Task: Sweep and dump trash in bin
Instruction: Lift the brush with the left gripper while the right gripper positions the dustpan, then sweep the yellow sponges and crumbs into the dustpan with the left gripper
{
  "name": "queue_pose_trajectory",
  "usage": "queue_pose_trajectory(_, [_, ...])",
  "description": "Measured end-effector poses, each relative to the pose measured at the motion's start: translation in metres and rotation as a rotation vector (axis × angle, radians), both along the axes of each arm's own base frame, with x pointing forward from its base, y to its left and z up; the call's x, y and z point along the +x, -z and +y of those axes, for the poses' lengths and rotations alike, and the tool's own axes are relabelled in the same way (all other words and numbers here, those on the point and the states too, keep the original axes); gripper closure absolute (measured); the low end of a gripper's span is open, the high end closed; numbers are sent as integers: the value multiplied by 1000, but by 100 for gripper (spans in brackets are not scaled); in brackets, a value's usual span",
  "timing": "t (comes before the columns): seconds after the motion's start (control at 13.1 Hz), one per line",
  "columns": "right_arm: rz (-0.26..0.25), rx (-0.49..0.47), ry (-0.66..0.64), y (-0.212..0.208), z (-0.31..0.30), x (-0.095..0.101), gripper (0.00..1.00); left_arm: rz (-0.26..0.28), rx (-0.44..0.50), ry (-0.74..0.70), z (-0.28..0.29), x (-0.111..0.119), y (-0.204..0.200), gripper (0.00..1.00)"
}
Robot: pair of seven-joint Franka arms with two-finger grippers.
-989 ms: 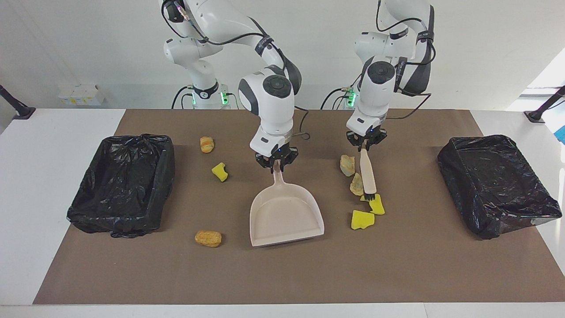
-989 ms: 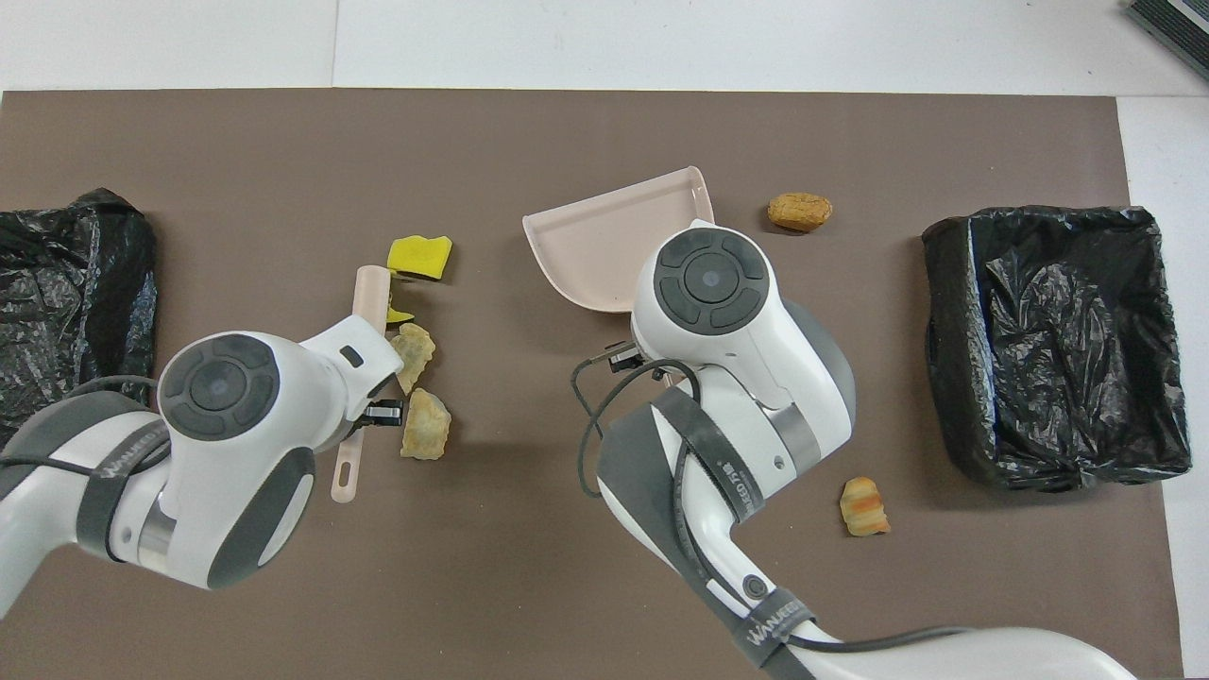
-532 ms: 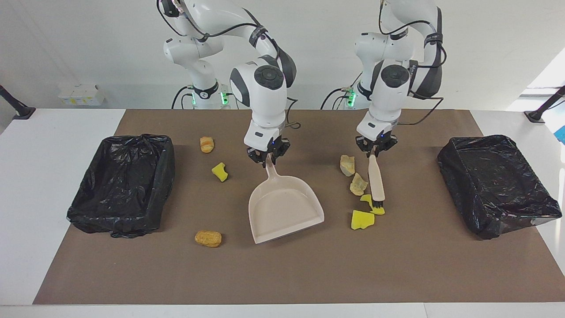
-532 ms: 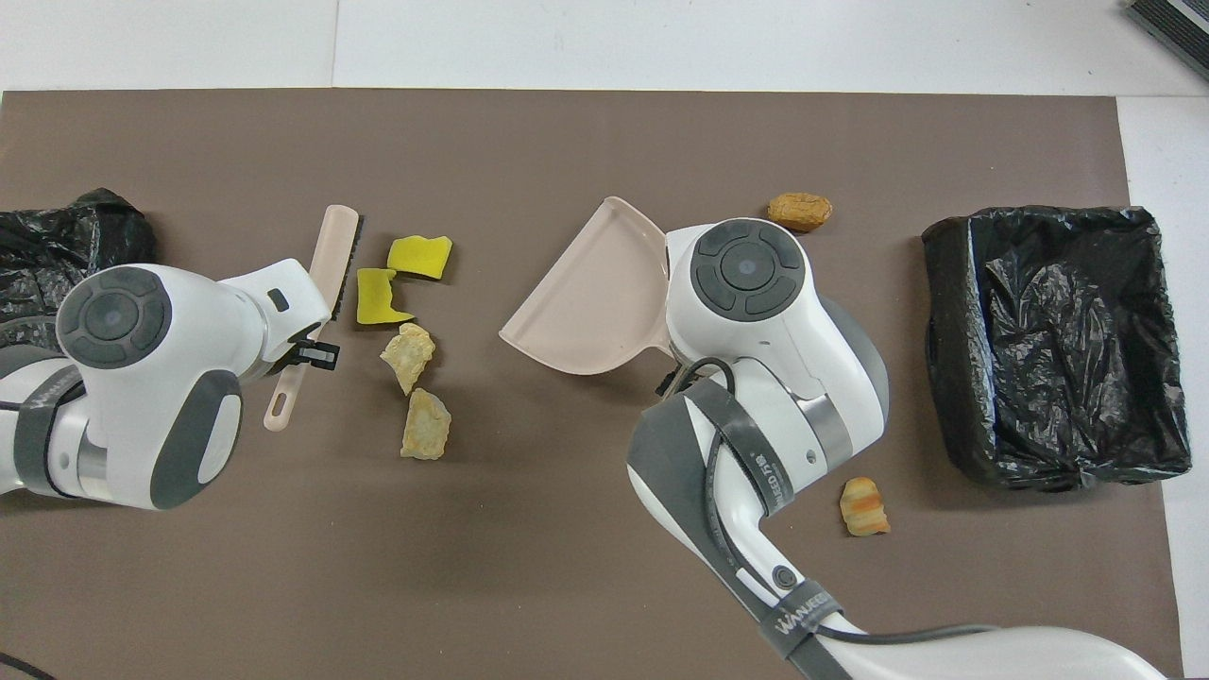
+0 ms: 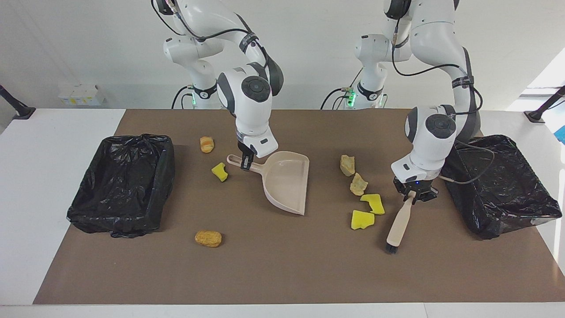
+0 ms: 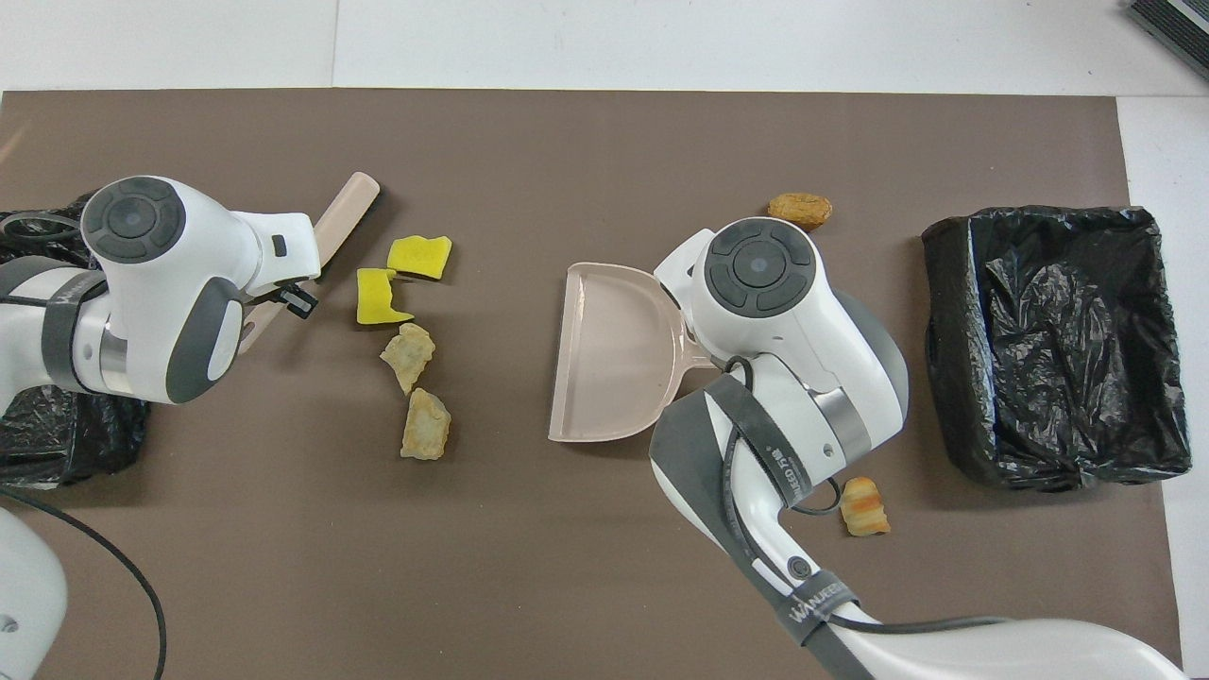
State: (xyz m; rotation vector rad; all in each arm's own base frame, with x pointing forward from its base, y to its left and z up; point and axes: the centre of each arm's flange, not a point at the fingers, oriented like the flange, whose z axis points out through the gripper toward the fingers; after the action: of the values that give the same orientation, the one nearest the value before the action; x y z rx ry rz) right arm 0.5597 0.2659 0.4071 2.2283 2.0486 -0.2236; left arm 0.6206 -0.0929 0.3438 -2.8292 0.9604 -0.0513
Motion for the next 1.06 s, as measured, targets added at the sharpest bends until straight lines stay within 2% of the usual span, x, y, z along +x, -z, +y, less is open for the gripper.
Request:
queue_pose_trajectory(0.23, [10,-13,-26,7,6,-4,68,49,16,58,-35,-16,7,74])
queue_pose_trajectory(0.38, [12,-11,-41,18,15,-5,68,96,33,106,-64,-39,10,74])
queue_pose_trajectory(0.53, [6,-3,-48,28,19,-2,68,119,45,127,-91,-58,8,74])
queue_pose_trajectory(0.76, [5,-2,-48,29,20,-1,68,139,49,113,-139,-87,6,74])
queue_pose_trajectory(1.06, [3,-2,-38,29,20,-1,68,190,-21,30,-205,-139,5,74])
